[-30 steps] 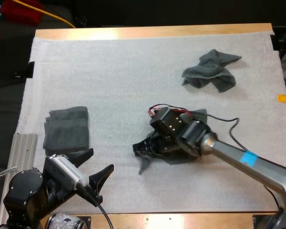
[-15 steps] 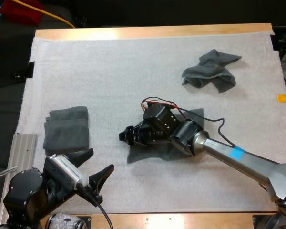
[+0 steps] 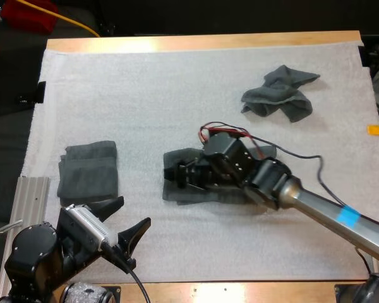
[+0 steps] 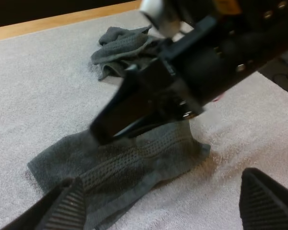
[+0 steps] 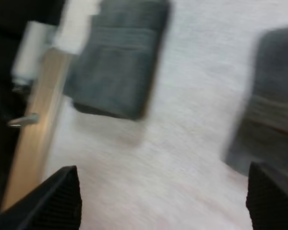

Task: Pick towel from pile, fold and stack

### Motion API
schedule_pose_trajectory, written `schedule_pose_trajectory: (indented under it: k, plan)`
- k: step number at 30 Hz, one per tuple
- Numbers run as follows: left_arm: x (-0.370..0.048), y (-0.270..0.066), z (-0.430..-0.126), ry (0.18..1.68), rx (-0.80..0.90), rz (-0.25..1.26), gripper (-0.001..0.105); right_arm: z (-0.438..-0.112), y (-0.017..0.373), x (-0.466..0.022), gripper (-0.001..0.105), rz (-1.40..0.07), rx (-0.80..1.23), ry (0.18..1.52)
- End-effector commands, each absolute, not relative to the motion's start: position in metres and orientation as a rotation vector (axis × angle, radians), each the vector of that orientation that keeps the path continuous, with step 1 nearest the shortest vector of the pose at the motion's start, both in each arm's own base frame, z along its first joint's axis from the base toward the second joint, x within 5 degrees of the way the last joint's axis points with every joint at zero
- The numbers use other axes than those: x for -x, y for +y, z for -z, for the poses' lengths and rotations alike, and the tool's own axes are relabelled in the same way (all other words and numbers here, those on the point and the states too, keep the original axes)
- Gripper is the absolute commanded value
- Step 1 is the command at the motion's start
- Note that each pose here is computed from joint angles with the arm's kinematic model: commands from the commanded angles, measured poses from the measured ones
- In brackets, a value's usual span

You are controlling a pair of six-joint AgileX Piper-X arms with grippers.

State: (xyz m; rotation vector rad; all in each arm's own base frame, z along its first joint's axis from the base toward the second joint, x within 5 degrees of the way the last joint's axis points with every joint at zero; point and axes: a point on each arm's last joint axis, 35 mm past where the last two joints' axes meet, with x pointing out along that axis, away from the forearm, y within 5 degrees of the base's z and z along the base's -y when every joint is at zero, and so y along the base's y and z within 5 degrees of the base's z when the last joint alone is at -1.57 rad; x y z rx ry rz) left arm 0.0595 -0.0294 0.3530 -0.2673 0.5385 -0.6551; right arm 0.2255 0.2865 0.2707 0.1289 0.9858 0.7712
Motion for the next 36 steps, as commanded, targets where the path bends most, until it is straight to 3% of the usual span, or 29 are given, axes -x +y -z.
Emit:
schedule_pose_trajectory:
  k: [1,11,25,36]
  plan:
    - [-0.058,-0.029,-0.357,0.524,0.269,0.660,0.065,-0.278,0.278,-0.220,0.070,-0.743,-0.075,0.989]
    - [-0.058,-0.030,-0.357,0.527,0.275,0.691,0.065,-0.303,0.239,-0.194,0.070,-0.600,0.082,1.041]
    - [-0.057,-0.031,-0.357,0.542,0.313,0.724,0.065,-0.350,0.178,-0.154,0.070,-0.421,0.208,0.969]
    - [-0.057,-0.031,-0.357,0.546,0.322,0.714,0.065,-0.360,0.154,-0.142,0.070,-0.302,0.291,0.927]
